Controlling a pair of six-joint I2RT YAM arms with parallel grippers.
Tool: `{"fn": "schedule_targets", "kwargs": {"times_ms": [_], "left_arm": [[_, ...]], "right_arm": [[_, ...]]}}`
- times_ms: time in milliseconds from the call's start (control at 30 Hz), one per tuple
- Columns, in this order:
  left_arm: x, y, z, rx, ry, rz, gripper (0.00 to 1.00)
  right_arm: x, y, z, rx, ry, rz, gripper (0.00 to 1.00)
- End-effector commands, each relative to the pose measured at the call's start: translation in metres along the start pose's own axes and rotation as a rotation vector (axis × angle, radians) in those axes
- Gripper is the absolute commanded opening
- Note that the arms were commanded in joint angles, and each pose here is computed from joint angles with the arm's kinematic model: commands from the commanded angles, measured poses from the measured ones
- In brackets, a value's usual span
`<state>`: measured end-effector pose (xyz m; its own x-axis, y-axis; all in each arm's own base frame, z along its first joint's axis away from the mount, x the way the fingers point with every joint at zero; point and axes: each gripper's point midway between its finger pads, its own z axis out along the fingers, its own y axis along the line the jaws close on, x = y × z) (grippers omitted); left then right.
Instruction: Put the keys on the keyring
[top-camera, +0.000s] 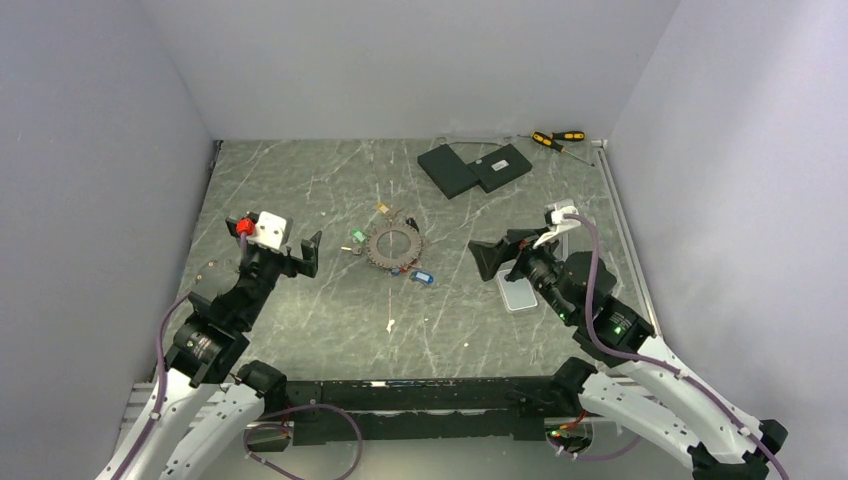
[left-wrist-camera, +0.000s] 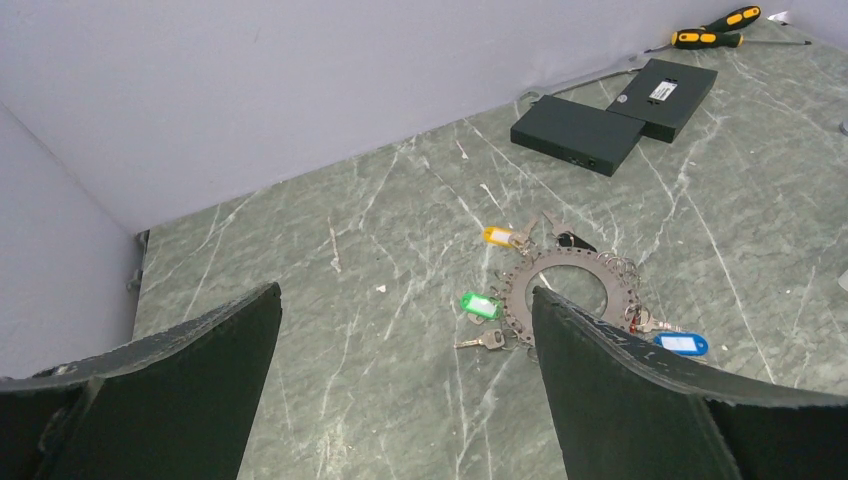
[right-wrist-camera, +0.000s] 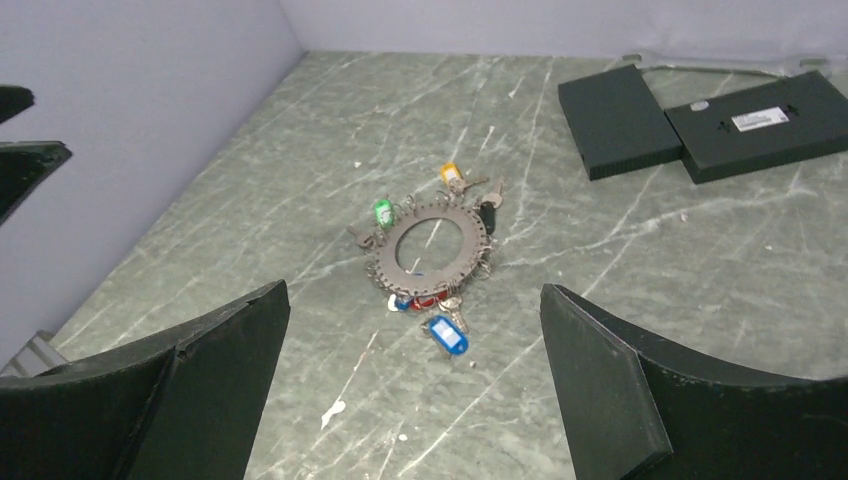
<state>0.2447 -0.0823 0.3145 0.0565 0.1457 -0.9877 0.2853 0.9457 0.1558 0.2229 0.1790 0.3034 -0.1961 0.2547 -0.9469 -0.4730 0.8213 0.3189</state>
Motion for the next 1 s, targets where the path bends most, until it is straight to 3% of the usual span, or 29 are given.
{"fn": "schedule_targets", "kwargs": {"times_ms": [0, 400, 967], "left_arm": [[-0.010, 0.002, 0.000, -0.008, -0.041, -0.006, 0.99], [-0.010, 0.002, -0.001, -0.007, -0.043, -0.004, 0.99], [0.001, -0.008, 0.011, 0.035, -0.018, -0.009, 0.99]], "right_arm": [[-0.015, -0.003, -0.002, 0.038, -0.030, 0.021, 1.00], [0.014, -0.010, 0.010, 0.073, 0.090, -0.031, 1.00], [0.030, -0.009, 0.022, 0.051, 0.137, -0.106, 1.00]]}}
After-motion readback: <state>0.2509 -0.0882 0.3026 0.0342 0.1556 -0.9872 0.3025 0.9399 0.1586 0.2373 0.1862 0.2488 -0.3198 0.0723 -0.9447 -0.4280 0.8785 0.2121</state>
